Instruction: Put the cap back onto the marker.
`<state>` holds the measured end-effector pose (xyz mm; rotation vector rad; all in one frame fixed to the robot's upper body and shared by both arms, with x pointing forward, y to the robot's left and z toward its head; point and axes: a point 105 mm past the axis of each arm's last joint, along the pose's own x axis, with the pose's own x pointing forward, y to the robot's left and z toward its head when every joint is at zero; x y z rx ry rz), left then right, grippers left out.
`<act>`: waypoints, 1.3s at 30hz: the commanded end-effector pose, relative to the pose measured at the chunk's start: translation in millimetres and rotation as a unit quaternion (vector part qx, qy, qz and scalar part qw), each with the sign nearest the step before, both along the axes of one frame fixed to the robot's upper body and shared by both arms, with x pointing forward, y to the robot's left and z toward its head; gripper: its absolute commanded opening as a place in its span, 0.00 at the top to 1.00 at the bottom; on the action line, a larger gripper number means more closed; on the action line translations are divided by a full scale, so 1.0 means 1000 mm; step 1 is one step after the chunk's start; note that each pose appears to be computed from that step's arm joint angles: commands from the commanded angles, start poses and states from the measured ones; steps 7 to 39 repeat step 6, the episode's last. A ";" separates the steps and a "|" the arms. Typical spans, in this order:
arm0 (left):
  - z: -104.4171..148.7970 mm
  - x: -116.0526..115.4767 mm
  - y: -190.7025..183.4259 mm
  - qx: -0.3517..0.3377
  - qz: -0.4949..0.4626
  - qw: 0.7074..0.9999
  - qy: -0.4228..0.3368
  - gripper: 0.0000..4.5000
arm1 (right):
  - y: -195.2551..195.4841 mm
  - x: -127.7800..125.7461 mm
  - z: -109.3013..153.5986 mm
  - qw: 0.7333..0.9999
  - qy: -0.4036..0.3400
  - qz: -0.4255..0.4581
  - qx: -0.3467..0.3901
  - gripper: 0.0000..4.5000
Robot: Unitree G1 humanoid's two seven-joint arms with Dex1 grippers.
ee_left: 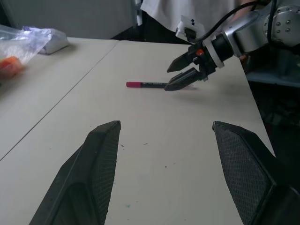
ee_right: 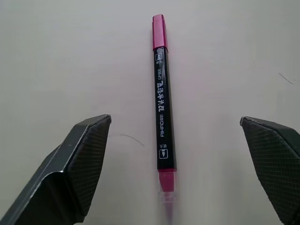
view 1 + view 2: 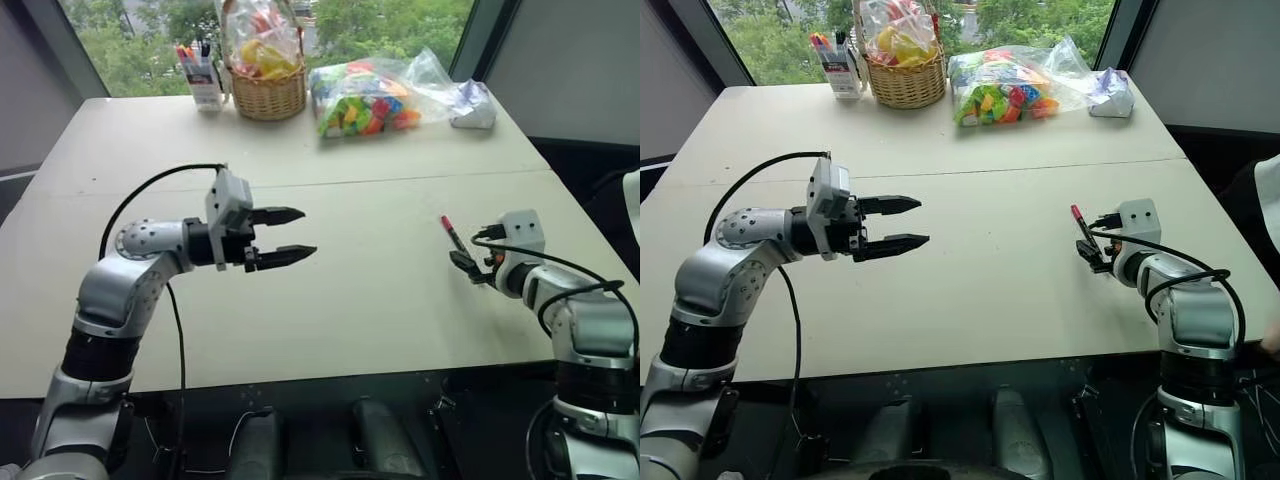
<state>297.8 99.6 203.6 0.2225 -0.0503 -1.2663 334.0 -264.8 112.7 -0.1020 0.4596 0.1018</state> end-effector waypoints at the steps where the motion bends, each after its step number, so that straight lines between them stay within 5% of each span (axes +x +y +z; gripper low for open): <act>1: 0.004 -0.001 0.001 0.003 -0.005 1.000 -0.012 0.27 | -0.003 -0.002 0.026 0.999 -0.033 0.016 -0.012 0.01; 6: 0.002 0.000 0.002 0.008 -0.008 1.000 -0.011 0.27 | -0.004 -0.015 0.055 0.997 -0.053 0.037 -0.030 0.01; 39: 0.002 0.000 0.002 0.008 -0.008 1.000 -0.011 0.27 | -0.004 -0.015 0.055 0.997 -0.053 0.037 -0.030 0.01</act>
